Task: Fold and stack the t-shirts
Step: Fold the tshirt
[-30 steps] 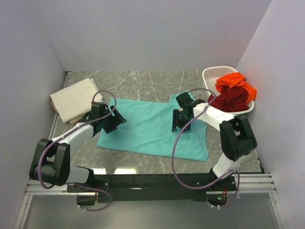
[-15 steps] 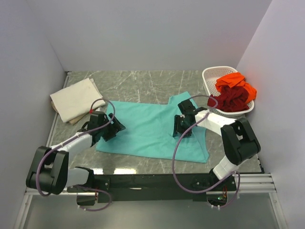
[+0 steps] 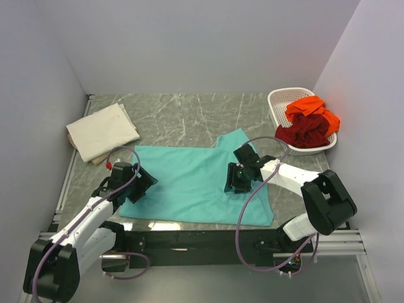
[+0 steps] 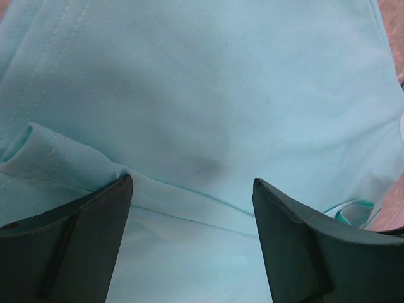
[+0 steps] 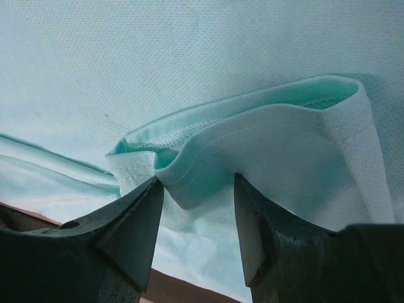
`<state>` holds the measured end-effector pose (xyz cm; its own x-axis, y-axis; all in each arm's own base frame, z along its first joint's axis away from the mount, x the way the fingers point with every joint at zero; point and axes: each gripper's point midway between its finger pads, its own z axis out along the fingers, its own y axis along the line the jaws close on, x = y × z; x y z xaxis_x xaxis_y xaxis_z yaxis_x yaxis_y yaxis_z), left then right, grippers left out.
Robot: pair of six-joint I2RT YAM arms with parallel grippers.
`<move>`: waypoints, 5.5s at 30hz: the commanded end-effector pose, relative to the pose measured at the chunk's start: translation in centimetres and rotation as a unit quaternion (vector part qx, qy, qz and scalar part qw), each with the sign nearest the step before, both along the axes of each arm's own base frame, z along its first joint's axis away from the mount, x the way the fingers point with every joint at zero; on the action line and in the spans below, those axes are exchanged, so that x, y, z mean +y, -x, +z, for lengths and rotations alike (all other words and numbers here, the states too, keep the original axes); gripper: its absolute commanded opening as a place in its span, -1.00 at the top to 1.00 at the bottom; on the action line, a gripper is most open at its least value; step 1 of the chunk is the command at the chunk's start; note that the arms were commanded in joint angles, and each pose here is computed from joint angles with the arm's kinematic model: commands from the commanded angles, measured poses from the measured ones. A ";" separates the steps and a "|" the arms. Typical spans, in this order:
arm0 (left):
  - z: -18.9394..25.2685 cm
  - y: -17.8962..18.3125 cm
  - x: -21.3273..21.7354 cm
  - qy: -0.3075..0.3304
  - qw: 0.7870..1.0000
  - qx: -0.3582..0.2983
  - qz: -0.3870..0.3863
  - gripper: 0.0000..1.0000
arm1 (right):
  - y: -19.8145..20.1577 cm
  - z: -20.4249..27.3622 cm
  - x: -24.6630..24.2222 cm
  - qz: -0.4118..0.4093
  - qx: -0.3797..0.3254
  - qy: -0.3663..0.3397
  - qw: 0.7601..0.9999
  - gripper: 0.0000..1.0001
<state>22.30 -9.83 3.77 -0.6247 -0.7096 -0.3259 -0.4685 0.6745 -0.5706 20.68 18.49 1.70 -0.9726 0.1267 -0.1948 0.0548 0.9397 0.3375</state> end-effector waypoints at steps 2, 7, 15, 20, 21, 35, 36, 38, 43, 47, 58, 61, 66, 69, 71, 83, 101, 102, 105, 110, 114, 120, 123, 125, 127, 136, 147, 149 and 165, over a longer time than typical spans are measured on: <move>-0.8 1.8 1.1 -0.011 0.999 0.030 0.030 -0.66 | 6.9 -3.1 -3.4 -0.001 0.115 0.075 0.991 -0.12; 0.6 1.2 0.8 -0.005 0.999 0.016 0.030 -0.67 | 6.7 -1.6 -3.2 0.006 0.105 0.075 0.992 -0.13; 6.9 -3.3 1.9 -0.071 0.996 -0.048 0.015 -0.73 | 0.5 5.7 -5.5 -0.021 0.012 0.117 0.993 -0.23; 10.4 -7.0 1.5 -0.108 0.989 -0.098 -0.026 -0.79 | -8.3 10.2 -8.2 -0.071 -0.090 0.101 0.988 -0.23; 10.8 -7.9 1.2 -0.107 0.988 -0.104 -0.031 -0.78 | -9.8 10.0 -8.7 -0.079 -0.100 0.111 0.986 -0.22; 11.8 -9.4 0.1 -0.090 0.987 -0.118 -0.055 -0.78 | -27.8 7.6 -8.8 -0.096 -0.183 0.124 0.971 0.02; 11.5 -9.1 0.2 -0.089 0.988 -0.114 -0.055 -0.78 | -28.1 7.5 -8.8 -0.096 -0.184 0.124 0.970 0.02; 11.1 -8.9 0.3 -0.089 0.989 -0.109 -0.054 -0.78 | -28.3 6.2 -8.8 -0.093 -0.173 0.123 0.973 0.02; 10.1 -8.5 0.5 -0.089 0.990 -0.098 -0.052 -0.79 | -27.9 3.7 -8.8 -0.084 -0.151 0.116 0.978 0.02; 9.6 -8.3 0.4 -0.085 0.990 -0.091 -0.059 -0.79 | -27.4 2.3 -8.5 -0.078 -0.140 0.107 0.981 0.02; 8.2 -10.1 1.9 -0.115 0.987 -0.096 -0.062 -0.81 | -26.4 1.0 -8.0 -0.055 -0.116 0.100 0.987 0.31; 7.8 -12.2 1.9 -0.110 0.987 -0.101 -0.066 -0.81 | -26.5 1.0 -8.3 -0.062 -0.114 0.102 0.986 0.28; 7.9 -15.4 1.0 -0.094 0.986 -0.115 -0.078 -0.80 | -26.8 1.8 -8.0 -0.071 -0.123 0.094 0.985 0.14; 6.8 -16.6 0.6 -0.087 0.987 -0.103 -0.084 -0.78 | -27.2 2.8 -8.0 -0.076 -0.134 0.094 0.984 0.03; 6.1 -17.1 0.5 -0.087 0.988 -0.097 -0.086 -0.78 | -27.7 2.9 -8.0 -0.079 -0.137 0.097 0.983 0.00; 3.2 -17.3 0.4 -0.083 0.990 -0.061 -0.097 -0.77 | -29.3 3.0 -8.3 -0.086 -0.144 0.109 0.980 -0.01; 3.9 -18.4 0.6 -0.101 0.986 -0.060 -0.115 -0.77 | -28.6 1.0 -8.4 -0.079 -0.104 0.122 0.984 0.40; 3.8 -18.5 0.7 -0.104 0.986 -0.059 -0.115 -0.77 | -28.7 1.0 -8.4 -0.080 -0.105 0.121 0.984 0.42; 3.8 -19.0 1.5 -0.122 0.985 -0.051 -0.108 -0.75 | -28.8 0.9 -8.4 -0.078 -0.103 0.123 0.984 0.57; 4.3 -20.0 3.6 -0.169 0.980 -0.040 -0.093 -0.57 | -29.0 1.0 -8.4 -0.079 -0.104 0.122 0.984 1.00; 4.1 -20.9 6.2 -0.220 0.973 -0.024 -0.071 -0.37 | -28.6 1.4 -8.6 -0.085 -0.108 0.126 0.983 1.00; 3.2 -20.9 8.1 -0.233 0.971 -0.011 -0.060 -0.05 | -27.5 1.8 -9.4 -0.090 -0.110 0.133 0.981 1.00; 2.2 -20.6 7.8 -0.227 0.971 0.001 -0.072 0.04 | -27.2 1.8 -9.4 -0.092 -0.110 0.131 0.981 1.00; 1.6 -20.2 7.6 -0.223 0.972 0.010 -0.079 0.07 | -27.1 1.8 -9.4 -0.092 -0.107 0.131 0.981 1.00; 0.7 -19.8 7.8 -0.226 0.971 0.022 -0.078 0.10 | -27.1 1.8 -9.2 -0.092 -0.107 0.128 0.982 1.00; -0.4 -19.7 8.1 -0.233 0.969 0.034 -0.078 0.33 | -27.0 2.0 -9.4 -0.094 -0.108 0.128 0.981 1.00; -2.0 -19.1 7.7 -0.223 0.969 0.055 -0.089 0.46 | -26.7 2.2 -9.4 -0.096 -0.109 0.128 0.981 1.00; -2.0 -19.1 7.6 -0.220 0.970 0.054 -0.091 0.46 | -26.7 2.4 -9.4 -0.096 -0.110 0.126 0.981 1.00; 0.3 -20.5 5.8 -0.185 0.976 0.010 -0.115 0.99 | -27.8 4.8 -10.5 -0.128 -0.127 0.122 0.976 1.00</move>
